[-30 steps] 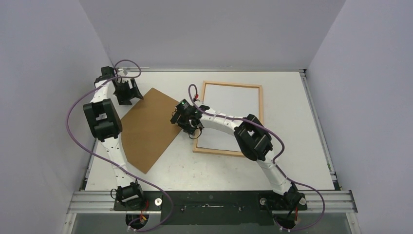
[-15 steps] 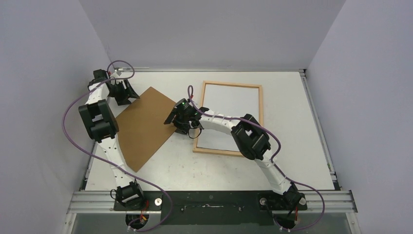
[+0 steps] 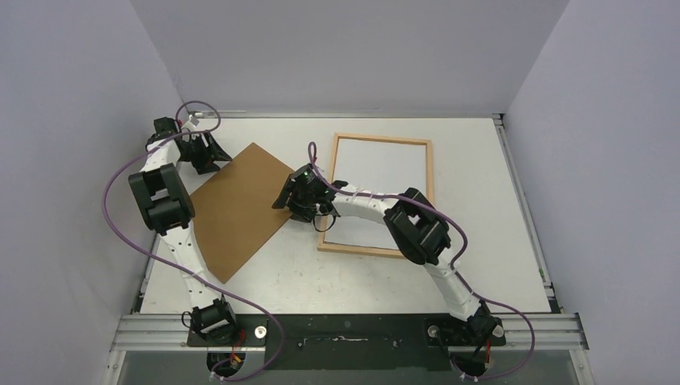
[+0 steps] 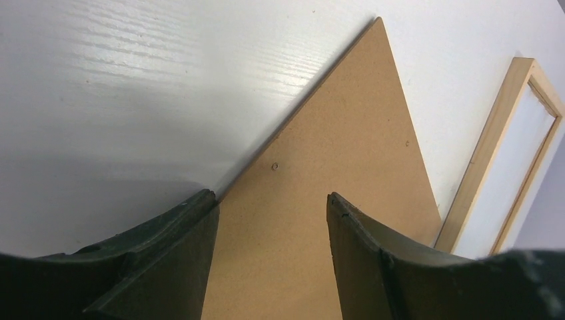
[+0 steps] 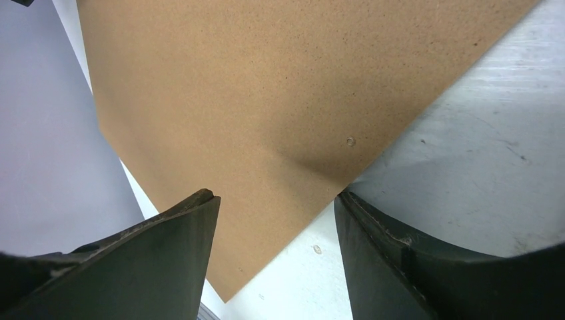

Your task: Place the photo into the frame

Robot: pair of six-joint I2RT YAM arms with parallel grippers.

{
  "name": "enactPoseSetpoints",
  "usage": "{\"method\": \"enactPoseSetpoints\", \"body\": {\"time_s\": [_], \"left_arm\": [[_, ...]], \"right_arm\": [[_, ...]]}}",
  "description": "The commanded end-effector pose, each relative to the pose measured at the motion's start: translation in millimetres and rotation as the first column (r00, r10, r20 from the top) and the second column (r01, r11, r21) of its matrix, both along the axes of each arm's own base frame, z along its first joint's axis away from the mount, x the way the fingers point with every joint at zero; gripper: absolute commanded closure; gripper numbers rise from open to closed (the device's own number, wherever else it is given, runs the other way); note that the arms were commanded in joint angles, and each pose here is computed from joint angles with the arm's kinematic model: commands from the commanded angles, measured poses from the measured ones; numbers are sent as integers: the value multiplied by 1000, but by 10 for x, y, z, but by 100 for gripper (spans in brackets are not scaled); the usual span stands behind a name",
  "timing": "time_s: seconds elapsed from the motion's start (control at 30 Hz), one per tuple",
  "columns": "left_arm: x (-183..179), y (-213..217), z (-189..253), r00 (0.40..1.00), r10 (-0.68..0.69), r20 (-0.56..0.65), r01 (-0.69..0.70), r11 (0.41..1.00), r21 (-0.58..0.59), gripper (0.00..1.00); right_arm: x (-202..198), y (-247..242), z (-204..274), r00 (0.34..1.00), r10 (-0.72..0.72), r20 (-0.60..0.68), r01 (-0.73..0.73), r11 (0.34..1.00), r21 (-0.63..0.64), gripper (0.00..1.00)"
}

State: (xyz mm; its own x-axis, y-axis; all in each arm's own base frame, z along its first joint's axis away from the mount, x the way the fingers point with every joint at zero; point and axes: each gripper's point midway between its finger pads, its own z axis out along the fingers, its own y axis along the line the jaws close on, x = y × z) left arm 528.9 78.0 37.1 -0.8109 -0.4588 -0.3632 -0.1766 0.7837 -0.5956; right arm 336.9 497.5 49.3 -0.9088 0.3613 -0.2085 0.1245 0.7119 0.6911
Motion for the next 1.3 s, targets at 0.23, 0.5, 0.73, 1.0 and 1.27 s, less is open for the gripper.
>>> {"method": "enactPoseSetpoints", "body": {"time_s": [0.23, 0.5, 0.73, 1.0, 1.27], "left_arm": [[-259, -461, 420, 996, -30, -78, 16, 984, -175, 45], [-267, -589, 439, 998, -19, -57, 5, 972, -235, 46], [-284, -816, 469, 999, -29, -31, 17, 939, -344, 46], [-408, -1247, 279, 991, -115, -73, 81, 926, -368, 46], [-459, -1477, 185, 982, -164, -91, 118, 917, -381, 46]], "right_arm": [[409, 62, 1395, 946, -94, 311, 10, 965, 263, 36], [455, -107, 1454, 941, -139, 309, 55, 963, 265, 37], [550, -513, 1380, 921, -226, 317, 173, 967, 189, 37], [558, -893, 1122, 915, -284, 286, 270, 959, 89, 38], [470, -1312, 808, 902, -357, 243, 374, 927, -22, 41]]}}
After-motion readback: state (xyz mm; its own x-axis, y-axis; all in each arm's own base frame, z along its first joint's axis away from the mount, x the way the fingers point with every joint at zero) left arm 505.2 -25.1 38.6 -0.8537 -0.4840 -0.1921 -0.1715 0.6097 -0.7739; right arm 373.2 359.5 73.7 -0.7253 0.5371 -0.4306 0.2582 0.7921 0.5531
